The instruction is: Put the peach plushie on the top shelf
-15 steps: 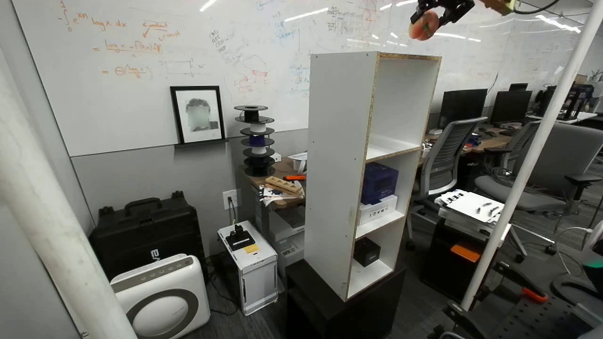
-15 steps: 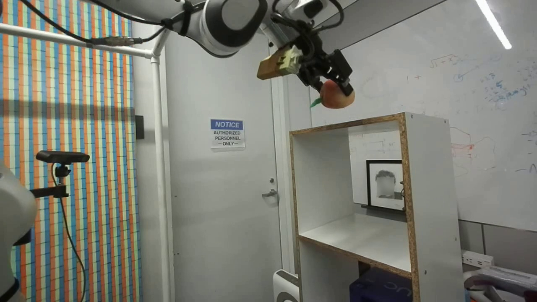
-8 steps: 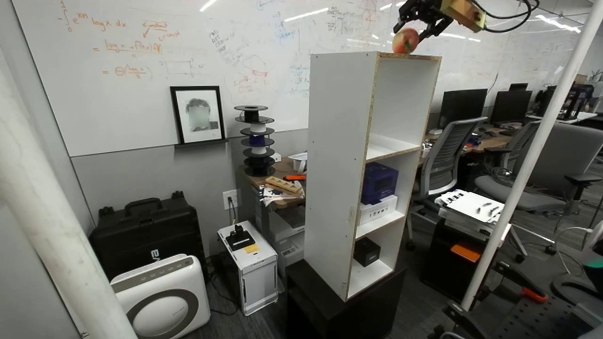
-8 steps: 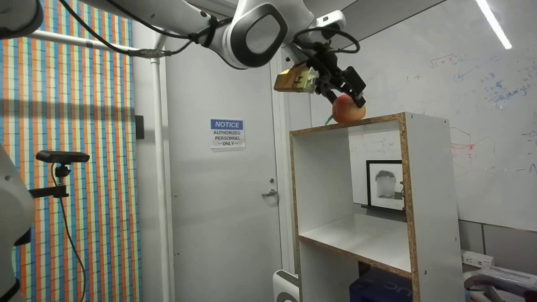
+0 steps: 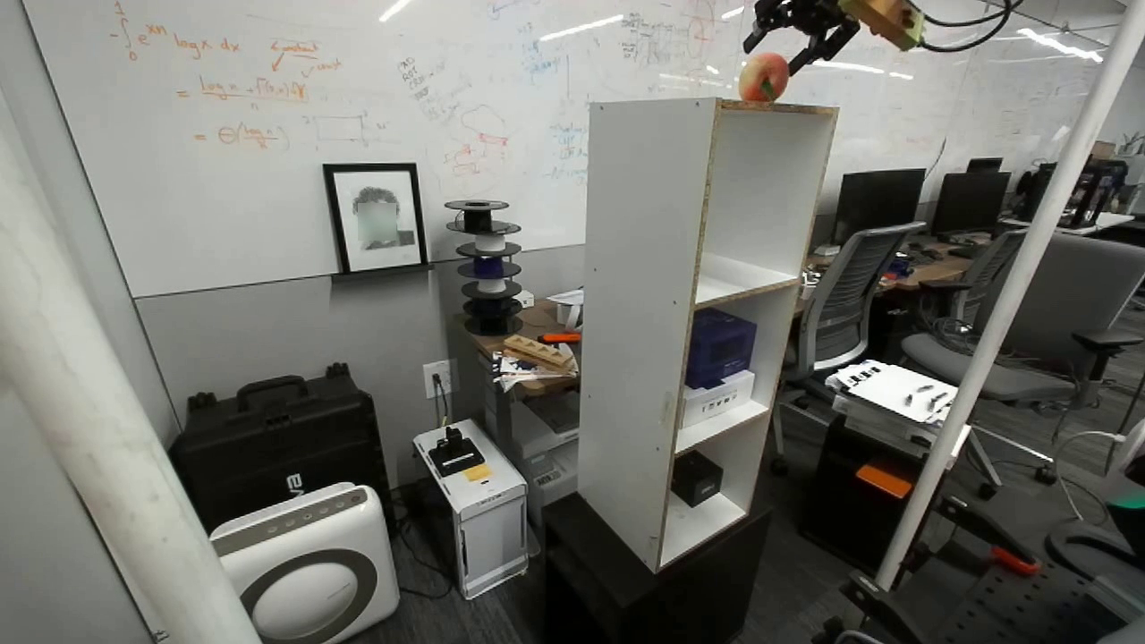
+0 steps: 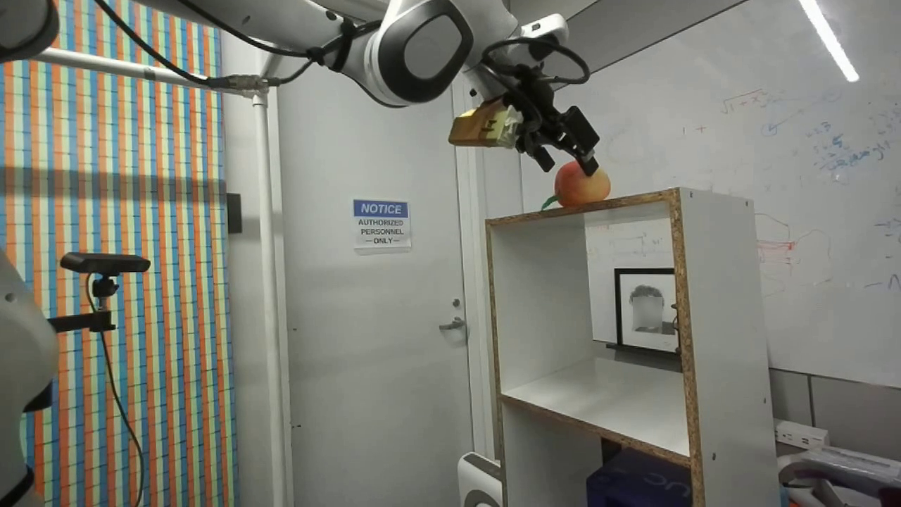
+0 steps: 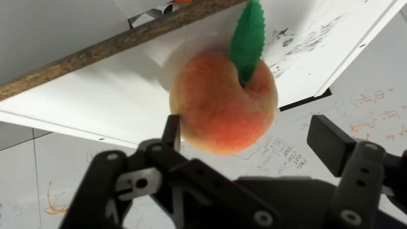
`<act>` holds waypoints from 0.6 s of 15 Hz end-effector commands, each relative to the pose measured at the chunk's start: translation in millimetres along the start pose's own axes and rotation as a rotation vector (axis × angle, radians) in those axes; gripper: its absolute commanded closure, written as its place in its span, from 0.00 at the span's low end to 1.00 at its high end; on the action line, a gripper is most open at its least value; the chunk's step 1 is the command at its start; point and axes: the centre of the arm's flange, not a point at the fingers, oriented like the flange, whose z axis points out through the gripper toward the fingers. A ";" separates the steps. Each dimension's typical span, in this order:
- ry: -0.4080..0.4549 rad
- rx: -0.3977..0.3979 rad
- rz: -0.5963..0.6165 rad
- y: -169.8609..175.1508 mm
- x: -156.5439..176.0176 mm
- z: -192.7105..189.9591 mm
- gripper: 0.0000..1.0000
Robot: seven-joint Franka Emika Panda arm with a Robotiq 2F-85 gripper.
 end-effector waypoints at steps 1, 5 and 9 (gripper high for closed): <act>-0.079 0.074 -0.011 -13.8 -17.6 -55.6 0.00; -0.236 0.108 -0.016 -11.7 -48.6 -106.8 0.00; -0.531 0.108 0.000 19.6 -100.0 -135.2 0.00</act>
